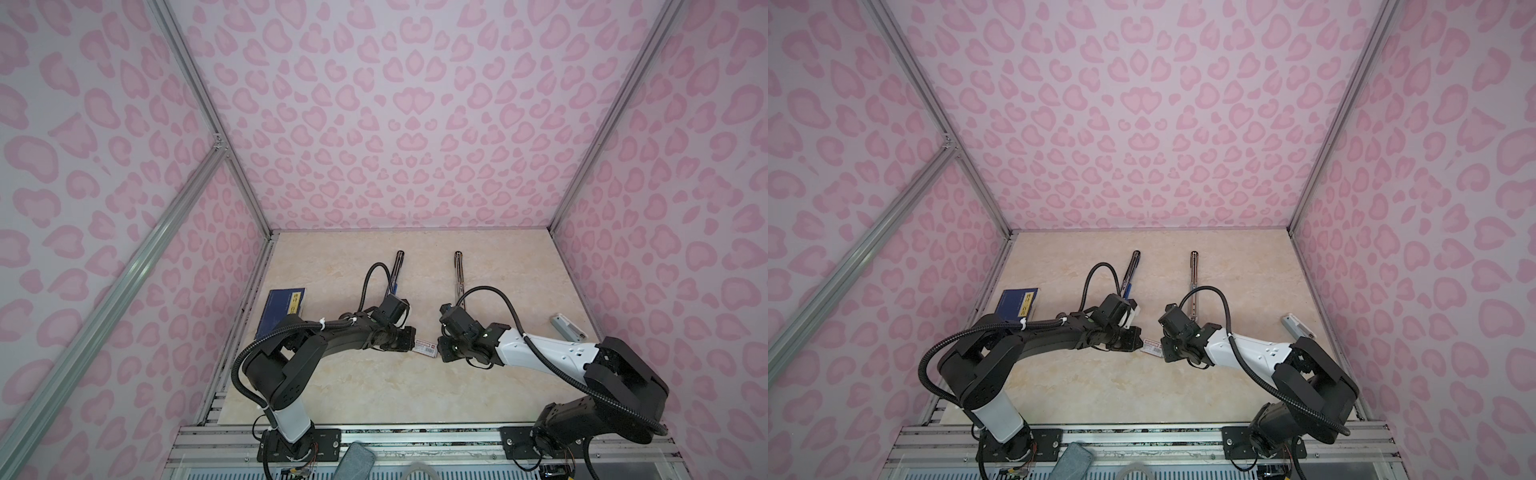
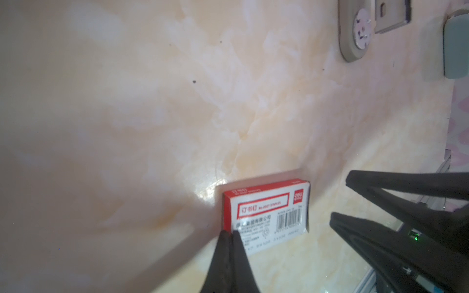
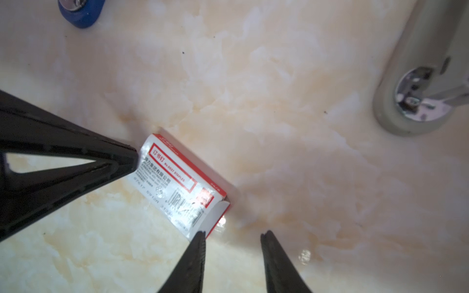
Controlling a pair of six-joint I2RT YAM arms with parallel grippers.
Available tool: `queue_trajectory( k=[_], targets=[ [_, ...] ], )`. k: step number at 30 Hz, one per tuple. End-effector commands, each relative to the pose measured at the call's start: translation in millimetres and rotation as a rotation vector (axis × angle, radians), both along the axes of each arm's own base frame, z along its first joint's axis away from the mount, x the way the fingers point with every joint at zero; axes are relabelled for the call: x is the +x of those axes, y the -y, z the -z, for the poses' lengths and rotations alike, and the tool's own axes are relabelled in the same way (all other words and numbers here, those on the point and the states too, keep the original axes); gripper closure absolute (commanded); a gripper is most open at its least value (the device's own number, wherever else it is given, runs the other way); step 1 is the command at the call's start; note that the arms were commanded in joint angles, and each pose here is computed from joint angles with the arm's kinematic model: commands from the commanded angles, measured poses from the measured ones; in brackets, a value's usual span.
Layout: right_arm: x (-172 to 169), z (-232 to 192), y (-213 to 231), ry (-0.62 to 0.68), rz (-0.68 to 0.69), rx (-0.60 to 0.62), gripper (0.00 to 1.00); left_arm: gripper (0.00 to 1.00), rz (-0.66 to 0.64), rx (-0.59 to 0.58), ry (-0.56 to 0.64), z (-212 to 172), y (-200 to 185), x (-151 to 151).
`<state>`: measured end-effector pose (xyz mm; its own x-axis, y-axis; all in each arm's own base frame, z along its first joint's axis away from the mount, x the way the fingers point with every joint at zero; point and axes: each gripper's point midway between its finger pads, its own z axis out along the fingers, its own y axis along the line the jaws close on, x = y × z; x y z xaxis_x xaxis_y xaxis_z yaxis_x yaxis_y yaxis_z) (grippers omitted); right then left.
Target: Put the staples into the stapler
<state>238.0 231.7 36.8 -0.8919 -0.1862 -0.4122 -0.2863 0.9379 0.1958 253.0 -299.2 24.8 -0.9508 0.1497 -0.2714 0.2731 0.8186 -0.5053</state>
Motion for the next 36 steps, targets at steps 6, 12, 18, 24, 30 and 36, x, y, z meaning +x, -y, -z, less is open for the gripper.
queue_trajectory(
  k=[6, 12, 18, 24, 30, 36],
  targets=[
    [3, 13, -12, -0.027, -0.002, -0.003, 0.57, 0.97, -0.007, -0.005, 0.007, -4, 1, 1],
    [0, 19, 0, -0.044, 0.015, -0.028, 0.68, 0.97, -0.009, -0.002, 0.011, -4, 0, 2],
    [-4, 19, 11, -0.047, 0.032, -0.027, 0.77, 0.97, -0.005, 0.007, 0.011, -2, -1, 2],
    [-2, 17, 7, -0.043, 0.03, -0.012, 0.81, 0.97, 0.004, -0.008, 0.013, -8, 3, 2],
    [1, 14, 15, -0.037, 0.063, -0.002, 0.8, 0.87, 0.011, -0.034, 0.009, -14, 5, -1],
    [4, 14, 29, -0.032, 0.105, 0.023, 0.81, 0.85, 0.019, -0.037, -0.003, -12, 6, -4]
  ],
)
